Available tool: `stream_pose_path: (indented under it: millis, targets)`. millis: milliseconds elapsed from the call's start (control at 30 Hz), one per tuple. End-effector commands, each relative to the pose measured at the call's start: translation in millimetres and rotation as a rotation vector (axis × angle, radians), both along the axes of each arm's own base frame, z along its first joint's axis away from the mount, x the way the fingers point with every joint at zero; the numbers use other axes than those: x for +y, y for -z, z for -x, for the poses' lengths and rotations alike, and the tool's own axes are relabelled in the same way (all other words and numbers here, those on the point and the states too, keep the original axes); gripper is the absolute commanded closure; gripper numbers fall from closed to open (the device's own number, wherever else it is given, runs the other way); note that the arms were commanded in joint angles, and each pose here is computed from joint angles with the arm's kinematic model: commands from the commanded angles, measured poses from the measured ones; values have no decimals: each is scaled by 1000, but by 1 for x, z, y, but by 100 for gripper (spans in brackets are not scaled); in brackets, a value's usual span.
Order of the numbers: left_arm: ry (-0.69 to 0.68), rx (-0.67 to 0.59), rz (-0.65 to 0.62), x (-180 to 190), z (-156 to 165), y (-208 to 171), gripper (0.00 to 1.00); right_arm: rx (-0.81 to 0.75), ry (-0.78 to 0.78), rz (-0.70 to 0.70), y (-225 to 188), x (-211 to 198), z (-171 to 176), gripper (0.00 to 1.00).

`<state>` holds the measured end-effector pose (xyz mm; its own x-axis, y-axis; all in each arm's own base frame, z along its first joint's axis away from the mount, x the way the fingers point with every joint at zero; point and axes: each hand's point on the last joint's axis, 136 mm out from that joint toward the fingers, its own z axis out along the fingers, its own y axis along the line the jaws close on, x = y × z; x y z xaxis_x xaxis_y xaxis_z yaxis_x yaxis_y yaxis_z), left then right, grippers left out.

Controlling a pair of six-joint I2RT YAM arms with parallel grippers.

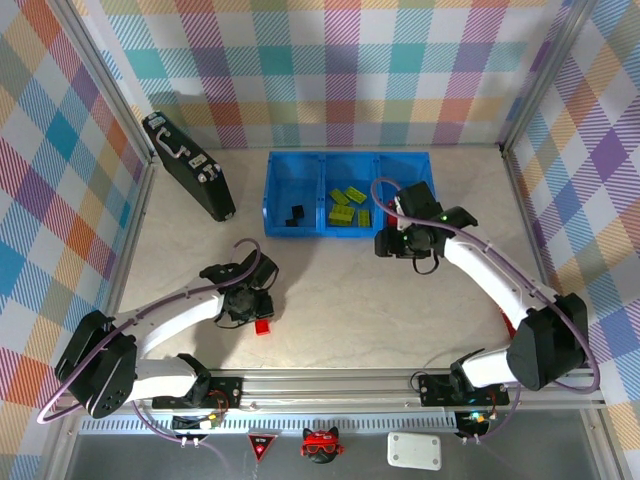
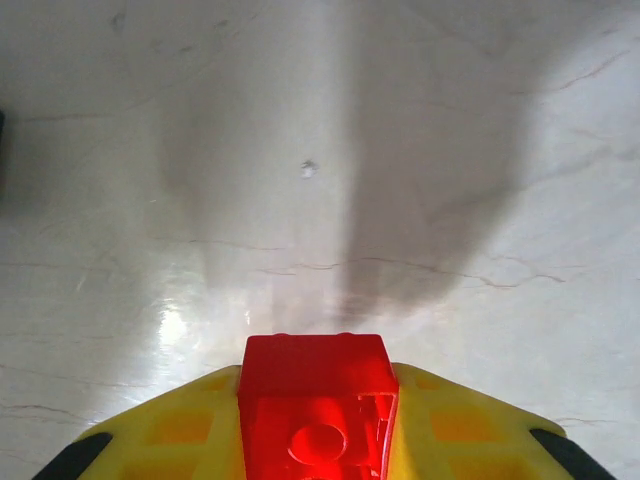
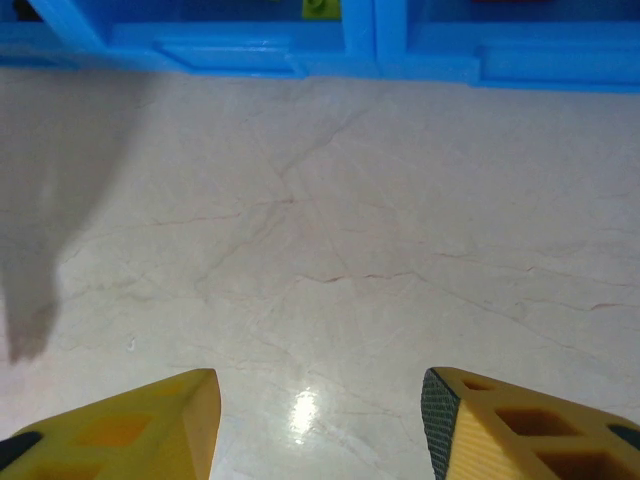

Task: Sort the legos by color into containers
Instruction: Pick up the lego from the bottom-left of the table, then place the lego in the container.

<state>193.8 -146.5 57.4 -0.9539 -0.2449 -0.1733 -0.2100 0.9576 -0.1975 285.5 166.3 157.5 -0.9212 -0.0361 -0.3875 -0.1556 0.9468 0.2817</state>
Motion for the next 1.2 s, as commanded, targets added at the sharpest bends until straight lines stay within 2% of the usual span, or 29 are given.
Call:
stream_pose_path:
  millis: [0, 300, 400, 700, 933, 1167]
  targets:
    - [32, -58, 95, -24, -13, -25, 78, 1, -58, -121, -9, 16, 15, 43]
    - [19, -199, 438, -103, -67, -84, 78, 33, -180, -472, -19, 61, 44, 43]
    - [28, -231, 514, -126, -82, -106, 78, 36, -203, -569, -22, 71, 49, 43]
    - [75, -258, 634, -175, -109, -140, 78, -4, -283, -656, -40, 91, 55, 41]
    - [79, -253, 679, -189, -112, -146, 78, -9, -301, -686, -44, 102, 52, 41]
    - [75, -252, 702, -194, -108, -148, 78, -33, -302, -683, -42, 110, 41, 47]
